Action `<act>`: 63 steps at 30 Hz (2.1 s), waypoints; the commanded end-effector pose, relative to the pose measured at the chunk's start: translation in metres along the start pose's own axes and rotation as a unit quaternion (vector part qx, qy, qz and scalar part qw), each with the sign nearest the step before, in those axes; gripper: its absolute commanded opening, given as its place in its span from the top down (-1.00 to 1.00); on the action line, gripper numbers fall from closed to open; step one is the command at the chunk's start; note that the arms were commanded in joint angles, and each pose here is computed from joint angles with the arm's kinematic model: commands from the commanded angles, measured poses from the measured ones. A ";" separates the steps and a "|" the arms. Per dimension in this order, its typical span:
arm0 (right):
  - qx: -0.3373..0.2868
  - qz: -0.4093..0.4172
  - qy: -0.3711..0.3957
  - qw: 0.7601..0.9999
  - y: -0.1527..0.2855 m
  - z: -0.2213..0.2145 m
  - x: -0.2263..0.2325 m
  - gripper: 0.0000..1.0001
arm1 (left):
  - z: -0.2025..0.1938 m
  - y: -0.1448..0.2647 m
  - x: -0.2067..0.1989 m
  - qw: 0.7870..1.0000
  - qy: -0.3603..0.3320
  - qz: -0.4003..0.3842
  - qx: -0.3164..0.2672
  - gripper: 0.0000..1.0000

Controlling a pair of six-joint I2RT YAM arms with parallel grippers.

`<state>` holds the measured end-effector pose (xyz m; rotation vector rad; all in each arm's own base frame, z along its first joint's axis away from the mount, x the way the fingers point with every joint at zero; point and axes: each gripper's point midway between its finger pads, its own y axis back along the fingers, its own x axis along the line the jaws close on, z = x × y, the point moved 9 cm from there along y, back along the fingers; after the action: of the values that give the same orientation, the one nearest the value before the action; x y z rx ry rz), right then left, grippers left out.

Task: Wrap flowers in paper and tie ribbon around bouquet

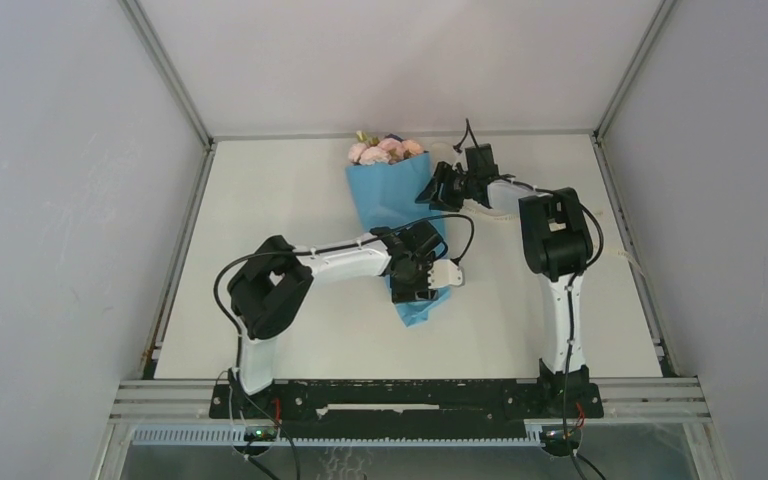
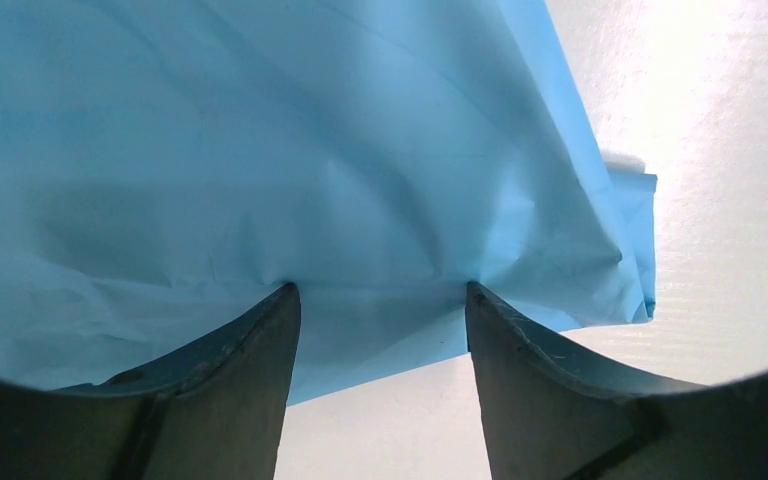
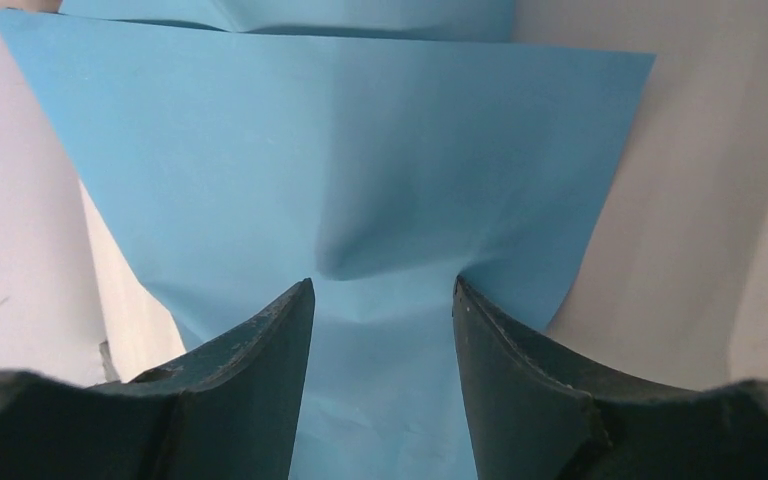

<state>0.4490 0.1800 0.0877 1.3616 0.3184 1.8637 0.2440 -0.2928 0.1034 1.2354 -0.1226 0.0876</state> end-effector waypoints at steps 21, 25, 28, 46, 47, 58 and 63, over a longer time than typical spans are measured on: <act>0.069 0.004 -0.004 0.998 0.016 -0.080 0.010 -0.26 | -0.027 0.082 -0.002 0.992 0.104 -0.067 0.025 -0.71; 0.063 0.002 -0.002 0.998 0.013 -0.081 0.015 -0.25 | -0.031 0.113 0.039 0.964 0.254 -0.035 -0.072 -0.79; 0.061 -0.013 0.016 0.998 0.015 -0.084 0.021 -0.25 | -0.062 0.112 0.085 0.898 0.428 0.006 -0.098 -0.82; 0.073 -0.022 0.040 0.996 0.011 -0.098 0.036 -0.25 | -0.111 0.021 0.116 0.716 0.677 -0.096 -0.144 -0.90; 0.073 -0.021 0.037 0.996 0.011 -0.098 0.036 -0.25 | -0.113 0.014 0.114 0.711 0.682 -0.103 -0.136 -0.87; 0.079 -0.008 0.022 0.997 0.007 -0.100 0.036 -0.24 | -0.106 -0.003 0.106 0.685 0.693 -0.156 -0.162 -0.40; 0.077 0.003 0.019 0.997 0.008 -0.098 0.040 -0.24 | -0.106 -0.009 0.105 0.675 0.700 -0.166 -0.162 0.14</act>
<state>0.3658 0.2222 0.0884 1.3713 0.4494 1.9189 0.3616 -0.1885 0.0941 0.5146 1.3399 0.6678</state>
